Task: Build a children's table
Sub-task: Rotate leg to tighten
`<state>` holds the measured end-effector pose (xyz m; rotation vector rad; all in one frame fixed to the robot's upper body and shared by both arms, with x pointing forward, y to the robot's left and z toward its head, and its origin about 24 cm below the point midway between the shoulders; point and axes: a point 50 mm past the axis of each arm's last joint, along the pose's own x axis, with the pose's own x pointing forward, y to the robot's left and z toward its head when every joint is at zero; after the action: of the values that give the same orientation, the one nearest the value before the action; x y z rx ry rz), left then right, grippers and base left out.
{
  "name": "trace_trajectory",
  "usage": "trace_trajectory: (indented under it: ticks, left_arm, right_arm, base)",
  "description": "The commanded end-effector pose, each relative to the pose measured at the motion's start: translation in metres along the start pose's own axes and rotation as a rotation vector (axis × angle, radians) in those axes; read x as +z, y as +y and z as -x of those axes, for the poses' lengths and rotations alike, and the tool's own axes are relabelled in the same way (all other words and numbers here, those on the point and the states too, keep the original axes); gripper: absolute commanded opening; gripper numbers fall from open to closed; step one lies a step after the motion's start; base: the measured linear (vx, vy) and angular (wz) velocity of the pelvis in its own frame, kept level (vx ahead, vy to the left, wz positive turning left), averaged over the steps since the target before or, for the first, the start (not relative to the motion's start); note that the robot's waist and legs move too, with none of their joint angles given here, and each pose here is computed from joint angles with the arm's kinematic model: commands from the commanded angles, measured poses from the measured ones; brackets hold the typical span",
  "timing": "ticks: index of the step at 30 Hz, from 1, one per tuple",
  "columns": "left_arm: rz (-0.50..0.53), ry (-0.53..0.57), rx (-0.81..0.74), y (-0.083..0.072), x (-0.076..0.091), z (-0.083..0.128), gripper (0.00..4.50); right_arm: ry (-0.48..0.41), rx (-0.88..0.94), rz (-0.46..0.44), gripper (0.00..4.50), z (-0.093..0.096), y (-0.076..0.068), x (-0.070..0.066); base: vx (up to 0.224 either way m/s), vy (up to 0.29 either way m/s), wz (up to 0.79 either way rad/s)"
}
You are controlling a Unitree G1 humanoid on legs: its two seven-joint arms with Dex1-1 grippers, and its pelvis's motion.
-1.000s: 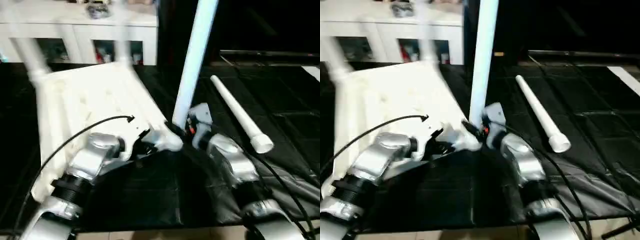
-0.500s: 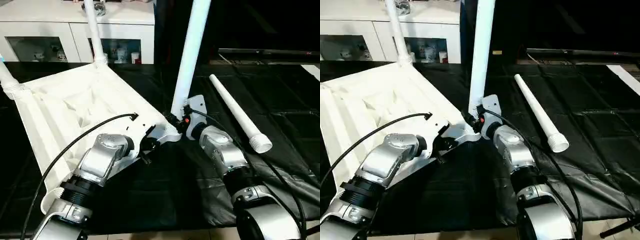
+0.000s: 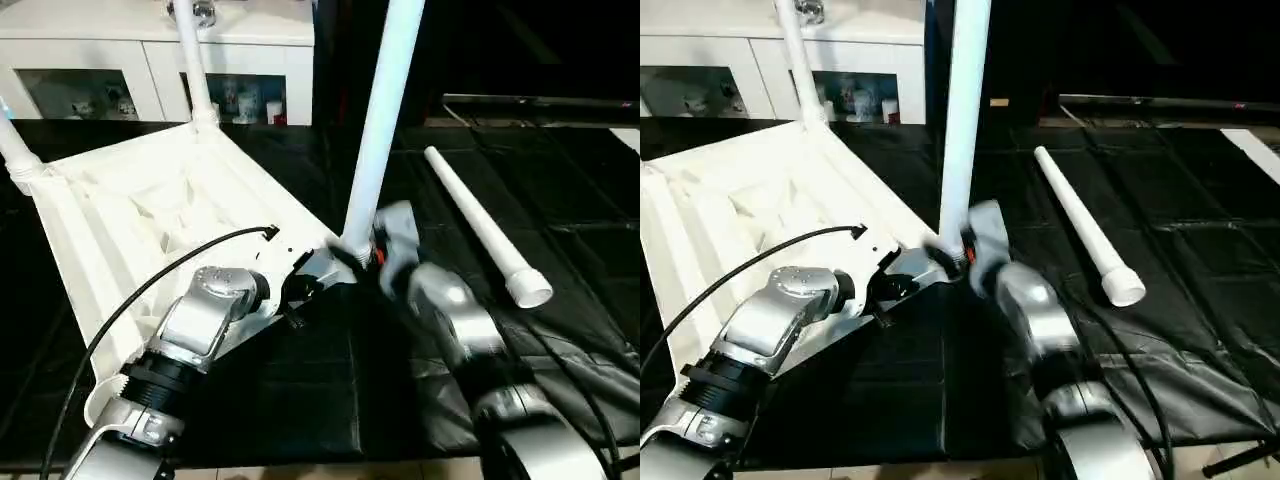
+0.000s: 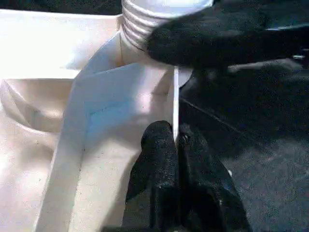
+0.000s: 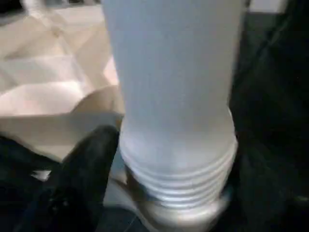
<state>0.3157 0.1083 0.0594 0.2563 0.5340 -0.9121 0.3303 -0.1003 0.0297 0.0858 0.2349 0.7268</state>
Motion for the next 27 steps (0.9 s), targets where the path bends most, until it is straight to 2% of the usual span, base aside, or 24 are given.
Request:
trace_trajectory:
  ticks: [1,4,5,13,14,18,23,25,27]
  left_arm:
    - [-0.082,-0.09,-0.039,0.002,0.025,0.004,0.0]
    - [-0.102,-0.081,-0.063,0.004,0.022,0.005,0.0]
    - [-0.126,-0.074,-0.092,0.006,0.02,0.008,0.0]
    - [-0.238,-0.028,-0.238,0.011,0.009,0.017,0.0]
    - [-0.271,-0.019,-0.29,0.012,0.007,0.019,0.0]
    - [-0.313,0.006,-0.376,0.011,0.005,0.021,0.0]
    - [-0.364,0.037,-0.425,0.011,0.003,0.02,0.0]
    - [-0.405,0.054,-0.476,0.008,0.002,0.019,0.0]
    - [-0.427,0.063,-0.504,0.006,0.002,0.018,0.0]
  right_arm:
    - [0.013,0.058,-0.021,3.97,0.008,0.002,-0.005]
    - [0.003,0.052,-0.011,4.38,0.017,-0.003,-0.005]
    - [-0.005,0.065,-0.02,4.45,0.027,-0.007,-0.004]
    - [-0.053,0.182,0.034,4.45,0.056,-0.017,0.012]
    - [-0.042,0.22,0.055,4.45,0.062,-0.019,0.018]
    - [0.029,0.35,0.125,4.45,0.07,-0.017,0.025]
    - [0.114,0.458,0.191,4.45,0.071,-0.01,0.023]
    - [0.174,0.507,0.256,4.45,0.069,-0.005,0.019]
    - [0.191,0.518,0.255,4.45,0.065,-0.003,0.018]
  base:
    - [0.0,0.0,0.0]
    - [0.0,0.0,0.0]
    - [0.0,0.0,0.0]
    - [0.0,0.0,0.0]
    - [0.0,0.0,0.0]
    - [0.0,0.0,0.0]
    - [0.0,0.0,0.0]
    - [0.0,0.0,0.0]
    - [0.0,0.0,0.0]
